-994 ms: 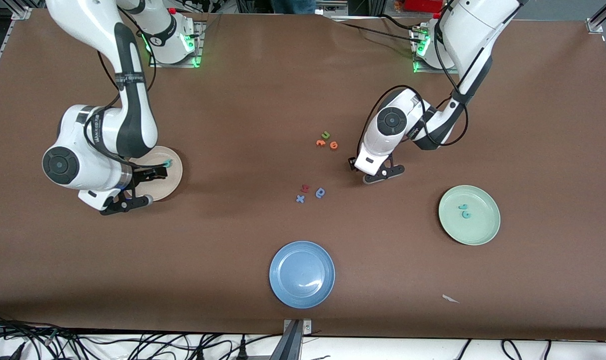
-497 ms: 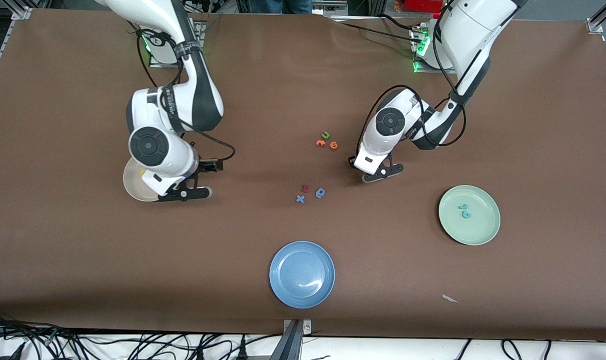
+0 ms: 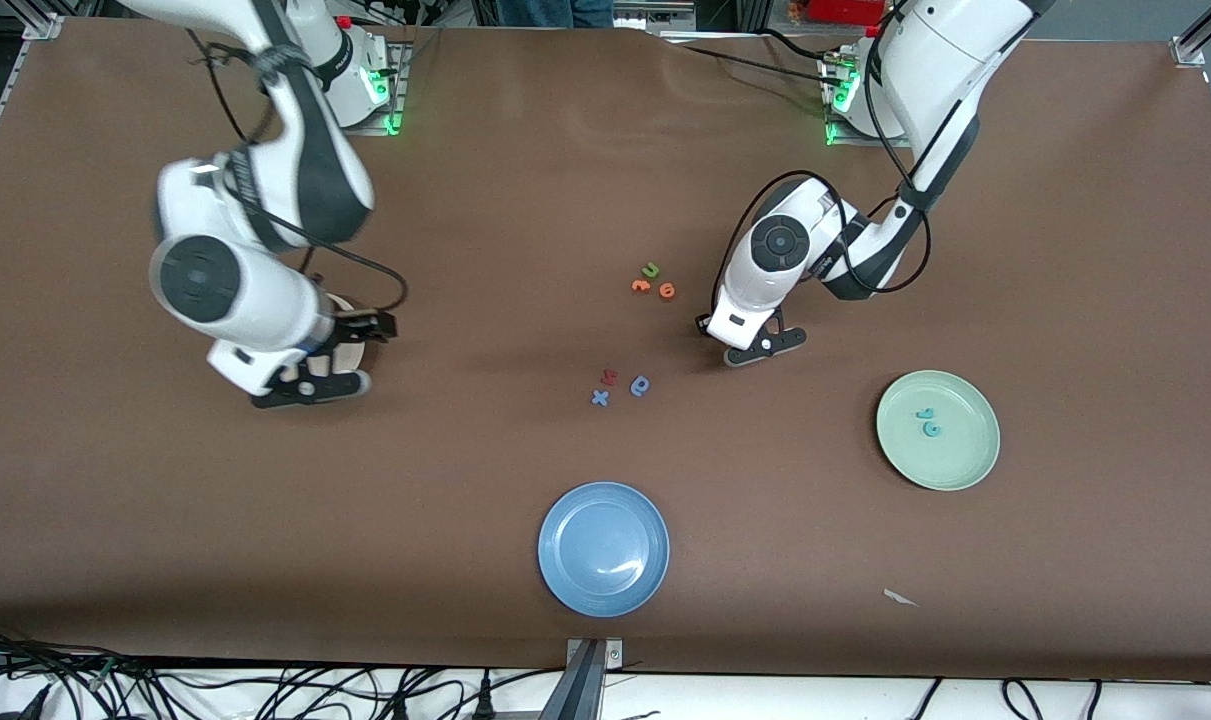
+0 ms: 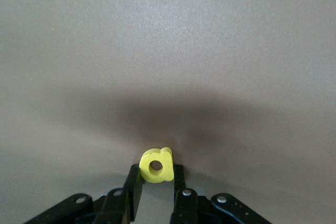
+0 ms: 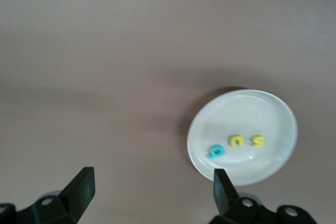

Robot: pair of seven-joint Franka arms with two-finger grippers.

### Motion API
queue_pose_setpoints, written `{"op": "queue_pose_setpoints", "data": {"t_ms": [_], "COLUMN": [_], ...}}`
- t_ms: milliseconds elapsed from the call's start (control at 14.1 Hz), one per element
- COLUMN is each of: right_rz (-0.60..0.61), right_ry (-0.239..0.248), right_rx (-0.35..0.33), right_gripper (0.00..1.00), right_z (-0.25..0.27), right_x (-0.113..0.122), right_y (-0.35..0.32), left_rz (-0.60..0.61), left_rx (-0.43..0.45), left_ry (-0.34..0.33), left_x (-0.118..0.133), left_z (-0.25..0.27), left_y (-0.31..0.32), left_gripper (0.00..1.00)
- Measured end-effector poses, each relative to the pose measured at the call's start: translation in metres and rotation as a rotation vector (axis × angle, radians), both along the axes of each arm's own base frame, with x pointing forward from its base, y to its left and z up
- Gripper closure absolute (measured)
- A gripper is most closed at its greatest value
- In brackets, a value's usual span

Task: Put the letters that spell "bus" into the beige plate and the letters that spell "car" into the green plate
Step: 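Place the yellow a on the green plate while the right gripper retracts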

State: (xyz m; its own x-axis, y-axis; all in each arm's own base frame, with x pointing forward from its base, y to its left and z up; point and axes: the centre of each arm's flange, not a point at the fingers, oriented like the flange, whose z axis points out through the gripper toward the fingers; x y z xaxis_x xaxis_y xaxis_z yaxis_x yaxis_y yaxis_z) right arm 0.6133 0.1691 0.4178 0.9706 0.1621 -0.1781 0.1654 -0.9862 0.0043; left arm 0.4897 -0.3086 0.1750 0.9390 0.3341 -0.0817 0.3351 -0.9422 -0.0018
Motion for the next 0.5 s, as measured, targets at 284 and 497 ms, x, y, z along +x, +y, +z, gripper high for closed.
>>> {"op": "queue_pose_setpoints", "data": {"t_ms": [284,497], "right_rz": [-0.089,-0.097], "right_ry": [-0.077,-0.173], "right_rx": [0.040,0.046], "right_gripper": [0.00,0.00], "right_z": [0.089,0.162], "right_x": [-0.012,-0.038], "right_y": [-0.079,-0.116], "left_rz": [-0.032,-0.125], "left_rx": [0.063,0.088], "left_ry": [0.038,0.077], "left_x": [0.041,0.086], "left_z": [0.032,0.063], "left_y": [0.016,0.063], "left_gripper": [0.72,0.72]}}
